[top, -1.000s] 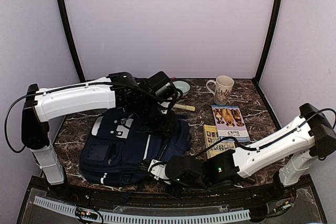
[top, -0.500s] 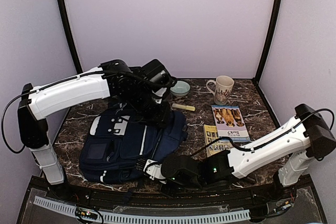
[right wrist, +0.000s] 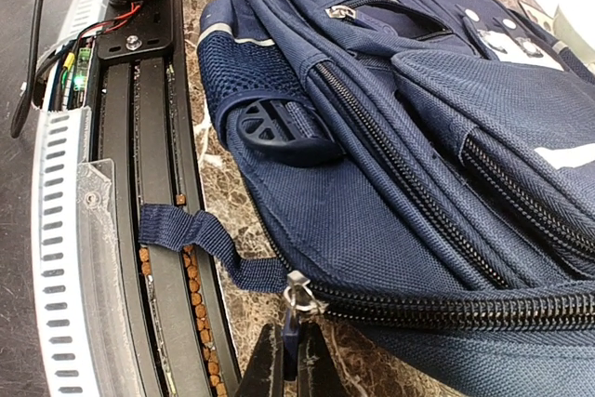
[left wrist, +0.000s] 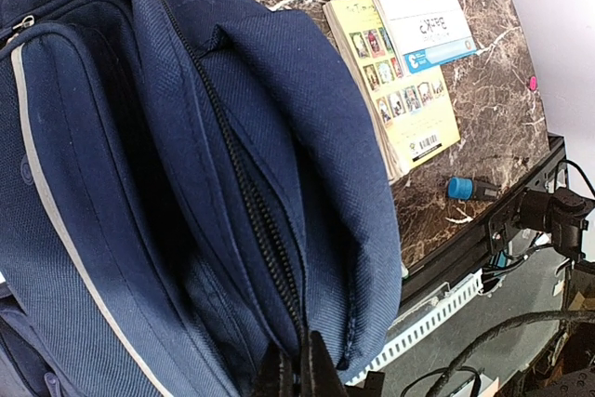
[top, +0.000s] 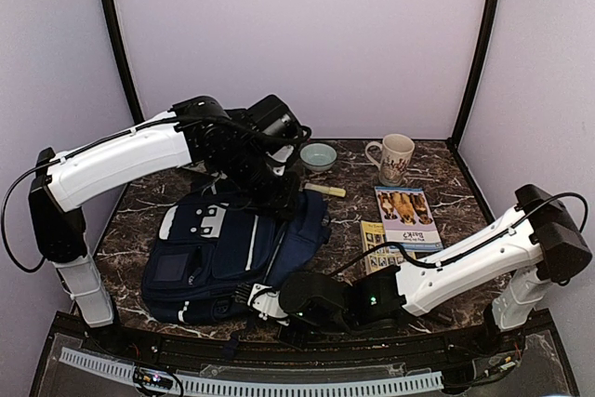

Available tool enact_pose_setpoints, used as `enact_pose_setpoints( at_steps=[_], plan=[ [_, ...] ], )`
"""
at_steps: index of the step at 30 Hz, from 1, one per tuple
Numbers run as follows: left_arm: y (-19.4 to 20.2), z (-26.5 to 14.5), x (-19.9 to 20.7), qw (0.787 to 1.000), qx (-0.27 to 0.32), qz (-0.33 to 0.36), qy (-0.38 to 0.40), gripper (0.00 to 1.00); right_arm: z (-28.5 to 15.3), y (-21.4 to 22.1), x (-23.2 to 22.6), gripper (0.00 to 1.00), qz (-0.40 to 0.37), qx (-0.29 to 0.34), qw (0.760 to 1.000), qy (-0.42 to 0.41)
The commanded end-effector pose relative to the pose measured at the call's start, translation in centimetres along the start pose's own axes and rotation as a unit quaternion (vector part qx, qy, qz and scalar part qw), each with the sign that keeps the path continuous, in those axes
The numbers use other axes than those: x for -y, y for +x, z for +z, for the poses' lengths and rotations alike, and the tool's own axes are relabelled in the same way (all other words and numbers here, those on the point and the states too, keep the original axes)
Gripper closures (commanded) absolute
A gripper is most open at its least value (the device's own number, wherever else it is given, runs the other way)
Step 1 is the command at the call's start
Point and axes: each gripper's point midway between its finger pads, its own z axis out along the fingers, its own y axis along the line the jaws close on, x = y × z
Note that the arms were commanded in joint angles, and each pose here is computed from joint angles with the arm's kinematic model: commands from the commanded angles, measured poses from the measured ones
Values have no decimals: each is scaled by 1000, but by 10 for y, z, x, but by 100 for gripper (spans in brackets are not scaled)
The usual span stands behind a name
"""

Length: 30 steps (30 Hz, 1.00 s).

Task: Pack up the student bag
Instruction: Unzip the largest pocket of the student bag, then pick up the book from the center of the board.

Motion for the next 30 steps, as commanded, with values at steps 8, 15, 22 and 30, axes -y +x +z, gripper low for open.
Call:
enact_pose_setpoints(
  at_steps=[8, 15, 22, 30],
  plan=[
    [-17, -8, -4, 999, 42, -11, 6, 100, -6, -1, 0, 87, 11, -3, 1000, -4],
    [1, 2, -21, 1000, 25, -16, -9, 100, -33, -2, 23, 55, 38, 4, 998, 41],
    [22, 1, -36, 1000, 1, -9, -22, 100, -73, 12, 49, 42, 94, -7, 991, 91],
    [58, 18, -53, 997, -50, 5, -57, 100, -136, 25, 122, 16, 220, 21, 953, 206]
  ],
)
